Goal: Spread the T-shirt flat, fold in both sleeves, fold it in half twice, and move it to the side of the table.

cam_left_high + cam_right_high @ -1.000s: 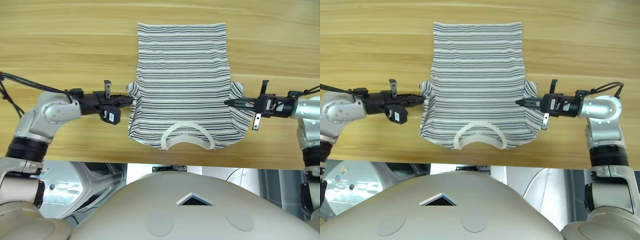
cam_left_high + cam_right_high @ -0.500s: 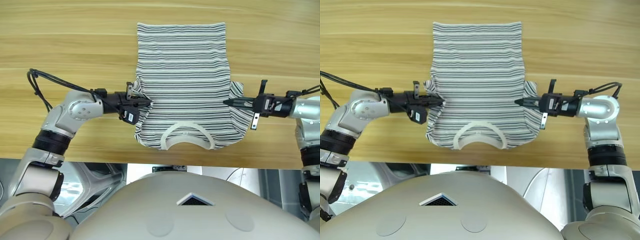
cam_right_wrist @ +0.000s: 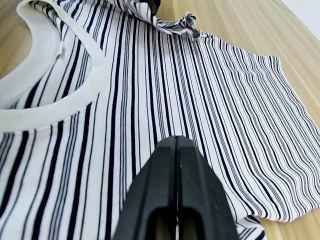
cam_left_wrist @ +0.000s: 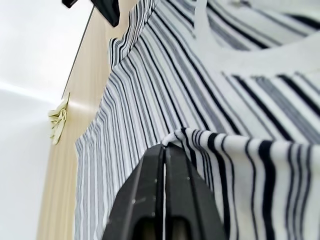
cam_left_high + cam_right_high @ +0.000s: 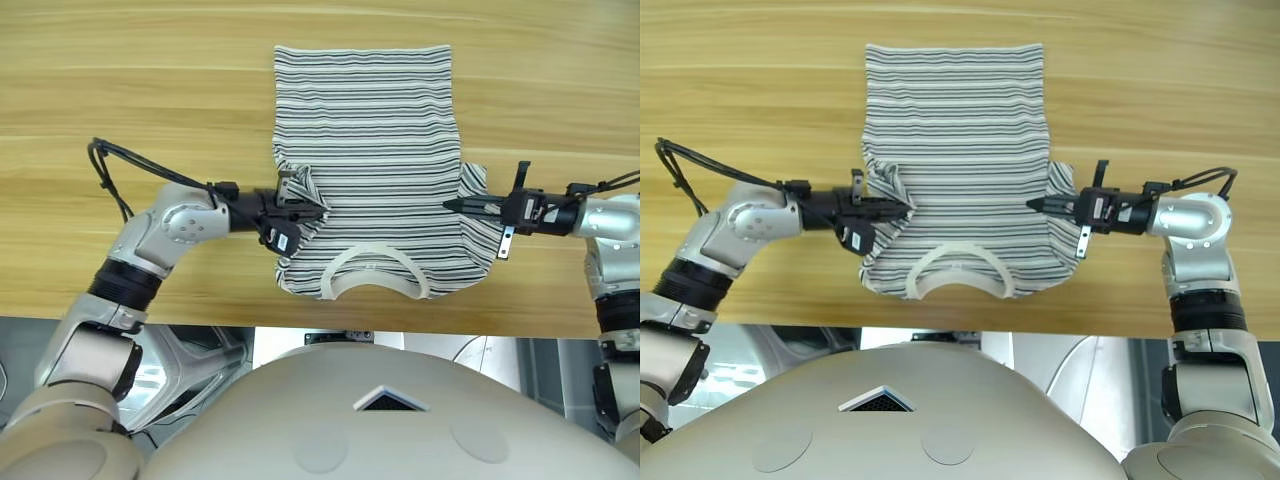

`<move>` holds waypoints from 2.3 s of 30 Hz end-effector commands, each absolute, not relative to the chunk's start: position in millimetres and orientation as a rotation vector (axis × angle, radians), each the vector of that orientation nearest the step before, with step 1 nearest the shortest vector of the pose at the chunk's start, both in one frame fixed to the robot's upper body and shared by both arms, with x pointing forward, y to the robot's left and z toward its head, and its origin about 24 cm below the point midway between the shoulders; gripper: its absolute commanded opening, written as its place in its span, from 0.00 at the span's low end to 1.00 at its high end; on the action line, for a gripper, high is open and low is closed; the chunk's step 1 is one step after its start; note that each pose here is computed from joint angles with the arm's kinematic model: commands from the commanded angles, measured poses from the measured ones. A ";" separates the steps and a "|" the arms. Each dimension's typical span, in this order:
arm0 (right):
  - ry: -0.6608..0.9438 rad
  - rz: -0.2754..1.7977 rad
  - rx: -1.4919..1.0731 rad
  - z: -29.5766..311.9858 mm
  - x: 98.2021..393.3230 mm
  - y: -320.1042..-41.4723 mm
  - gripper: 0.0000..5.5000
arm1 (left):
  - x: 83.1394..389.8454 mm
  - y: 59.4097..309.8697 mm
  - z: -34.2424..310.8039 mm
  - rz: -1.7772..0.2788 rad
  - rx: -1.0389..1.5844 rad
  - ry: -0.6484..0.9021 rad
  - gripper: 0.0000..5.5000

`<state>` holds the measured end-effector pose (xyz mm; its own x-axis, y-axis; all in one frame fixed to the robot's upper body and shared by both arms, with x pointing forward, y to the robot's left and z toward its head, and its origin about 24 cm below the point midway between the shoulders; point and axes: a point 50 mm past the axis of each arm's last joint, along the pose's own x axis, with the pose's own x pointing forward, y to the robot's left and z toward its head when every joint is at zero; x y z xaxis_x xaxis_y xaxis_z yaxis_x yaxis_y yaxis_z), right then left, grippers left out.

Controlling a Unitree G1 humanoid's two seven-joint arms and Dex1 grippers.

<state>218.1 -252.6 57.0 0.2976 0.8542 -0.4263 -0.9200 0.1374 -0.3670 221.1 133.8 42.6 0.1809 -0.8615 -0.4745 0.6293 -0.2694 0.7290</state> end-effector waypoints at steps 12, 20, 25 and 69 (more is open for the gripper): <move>0.108 1.286 -0.649 60.7 222.6 -251.0 0.00 | 222.5 125.8 17.6 -1.449 1.138 -0.228 0.00; 0.108 1.290 -0.648 60.9 223.7 -250.1 0.00 | 217.0 123.2 10.7 -1.517 1.079 -0.161 0.00; 0.104 1.293 -0.648 61.9 224.5 -248.8 0.00 | 212.6 121.5 5.4 -1.549 1.065 -0.147 0.00; 0.313 0.817 -1.010 108.8 190.4 -342.4 0.27 | 241.3 125.8 46.5 -1.229 0.883 -0.362 0.49</move>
